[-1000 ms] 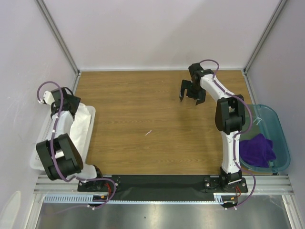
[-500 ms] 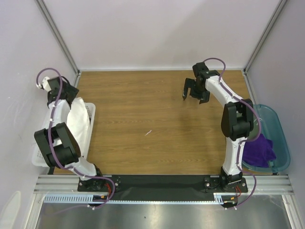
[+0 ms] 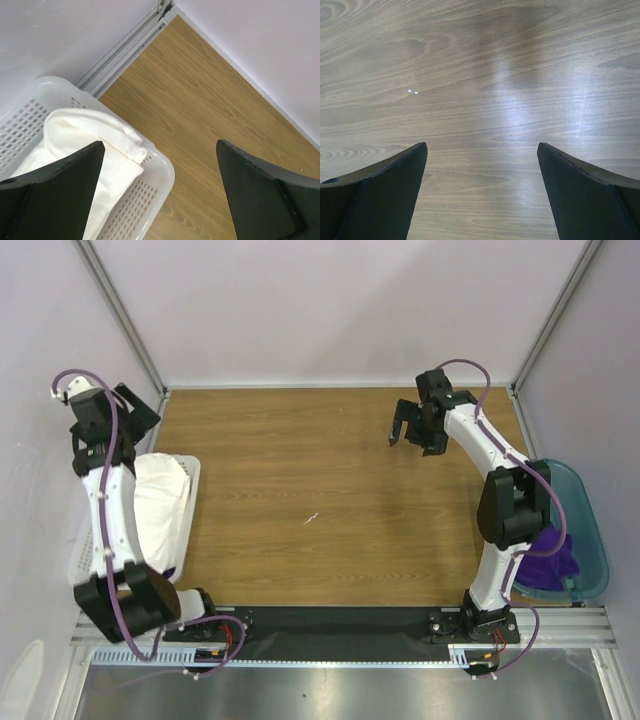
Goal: Fold and stack the towels
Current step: Neatly place the folded towel into the bin
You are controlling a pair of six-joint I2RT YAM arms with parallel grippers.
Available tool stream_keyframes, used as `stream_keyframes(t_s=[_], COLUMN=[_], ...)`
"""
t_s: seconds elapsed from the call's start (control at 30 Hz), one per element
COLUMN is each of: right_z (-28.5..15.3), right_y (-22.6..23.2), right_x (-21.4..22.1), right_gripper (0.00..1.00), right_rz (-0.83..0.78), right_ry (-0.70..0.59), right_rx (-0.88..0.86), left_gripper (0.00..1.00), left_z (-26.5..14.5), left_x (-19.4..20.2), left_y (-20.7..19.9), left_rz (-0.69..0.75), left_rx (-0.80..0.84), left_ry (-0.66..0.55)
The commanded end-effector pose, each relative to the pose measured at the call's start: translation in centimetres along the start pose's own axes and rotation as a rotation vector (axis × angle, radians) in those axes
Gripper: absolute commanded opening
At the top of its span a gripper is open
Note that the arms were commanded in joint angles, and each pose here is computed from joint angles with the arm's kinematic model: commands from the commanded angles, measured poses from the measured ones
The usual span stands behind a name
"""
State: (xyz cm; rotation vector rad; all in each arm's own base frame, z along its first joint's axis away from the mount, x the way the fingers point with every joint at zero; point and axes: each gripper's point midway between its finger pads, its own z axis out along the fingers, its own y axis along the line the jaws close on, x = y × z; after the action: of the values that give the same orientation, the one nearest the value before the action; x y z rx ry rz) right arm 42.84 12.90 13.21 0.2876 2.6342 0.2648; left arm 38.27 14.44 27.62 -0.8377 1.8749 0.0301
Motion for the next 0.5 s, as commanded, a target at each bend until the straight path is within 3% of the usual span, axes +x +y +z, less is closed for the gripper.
stream_keyframes(t_s=[0.0,0.17,0.33,0.47], right_z=[-2.3,-2.1,-1.8,-1.9], right_y=[0.6,0.5,0.4,0.0], right_x=[-1.5,-0.9,-0.3,-0.4], right_gripper=[1.00,1.00,1.00,1.00], right_rz=[0.020,0.014,0.001,-0.010], right_ry=[-0.068,-0.053,-0.031,-0.046], right_rx=[-0.049,-0.055,-0.052,-0.043], left_gripper=[1.00,1.00,0.99,0.94], left_z=[-4.9,-5.9,-3.5,0.2], left_x=[0.8,6.0,5.8,5.7], left_y=[0.7,4.4,3.2,2.6], left_rz=[0.061,-0.014,-0.114,-0.130], left_rx=[0.004,-0.092,0.016,0.005], left_ry=[-0.006,0.031,0.034,0.130])
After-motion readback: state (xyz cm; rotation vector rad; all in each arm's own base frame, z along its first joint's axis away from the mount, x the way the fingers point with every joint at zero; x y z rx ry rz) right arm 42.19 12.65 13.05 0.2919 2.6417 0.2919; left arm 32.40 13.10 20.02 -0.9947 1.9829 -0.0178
